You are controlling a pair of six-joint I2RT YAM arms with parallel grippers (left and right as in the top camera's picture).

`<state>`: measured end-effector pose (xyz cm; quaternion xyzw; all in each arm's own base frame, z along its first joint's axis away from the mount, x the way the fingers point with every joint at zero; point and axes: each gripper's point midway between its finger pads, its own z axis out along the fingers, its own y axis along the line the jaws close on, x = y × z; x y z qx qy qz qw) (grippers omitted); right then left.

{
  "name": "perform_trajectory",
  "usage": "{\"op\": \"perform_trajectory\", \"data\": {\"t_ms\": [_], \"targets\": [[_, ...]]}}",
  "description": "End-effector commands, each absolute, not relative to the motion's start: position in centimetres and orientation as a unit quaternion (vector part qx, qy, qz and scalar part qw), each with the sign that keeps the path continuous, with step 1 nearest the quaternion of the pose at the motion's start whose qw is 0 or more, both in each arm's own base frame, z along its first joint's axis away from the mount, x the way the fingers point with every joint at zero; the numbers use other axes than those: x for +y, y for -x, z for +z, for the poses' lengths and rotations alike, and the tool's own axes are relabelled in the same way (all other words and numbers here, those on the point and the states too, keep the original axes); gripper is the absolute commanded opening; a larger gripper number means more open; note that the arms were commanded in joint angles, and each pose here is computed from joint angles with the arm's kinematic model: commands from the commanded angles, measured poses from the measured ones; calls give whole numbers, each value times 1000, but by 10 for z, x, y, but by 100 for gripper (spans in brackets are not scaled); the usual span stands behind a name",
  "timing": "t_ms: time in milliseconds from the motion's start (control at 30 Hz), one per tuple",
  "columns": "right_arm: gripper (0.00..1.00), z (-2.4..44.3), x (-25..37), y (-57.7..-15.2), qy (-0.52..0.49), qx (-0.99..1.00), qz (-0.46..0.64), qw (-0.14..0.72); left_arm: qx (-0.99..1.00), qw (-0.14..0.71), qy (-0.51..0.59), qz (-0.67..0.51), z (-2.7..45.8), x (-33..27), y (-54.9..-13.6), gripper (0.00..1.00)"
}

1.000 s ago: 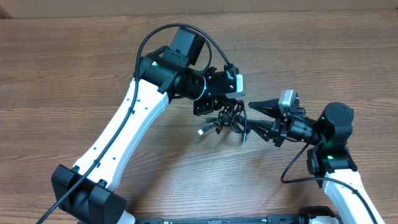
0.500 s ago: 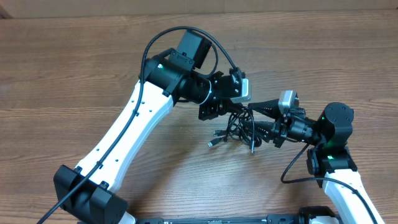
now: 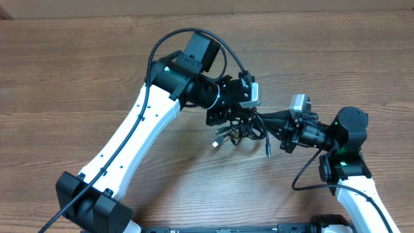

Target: Untangle cables

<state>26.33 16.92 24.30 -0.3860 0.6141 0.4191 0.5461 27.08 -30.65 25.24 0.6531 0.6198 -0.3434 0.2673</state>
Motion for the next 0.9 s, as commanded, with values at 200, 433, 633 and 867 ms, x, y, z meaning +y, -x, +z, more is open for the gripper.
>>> {"op": "perform_trajectory", "data": {"t_ms": [200, 433, 633, 867], "targets": [[4, 254, 170, -264, 395, 602, 412, 558, 613, 276, -655, -346, 262, -311, -271, 8], [4, 254, 169, -266, 392, 604, 409, 560, 671, 266, -626, -295, 250, -301, -290, 7], [4, 254, 169, -266, 392, 604, 409, 560, 682, 266, -619, -284, 248, -300, -294, 26], [4, 254, 169, -267, 390, 606, 407, 561, 682, 265, -619, -284, 248, -300, -294, 4]]}}
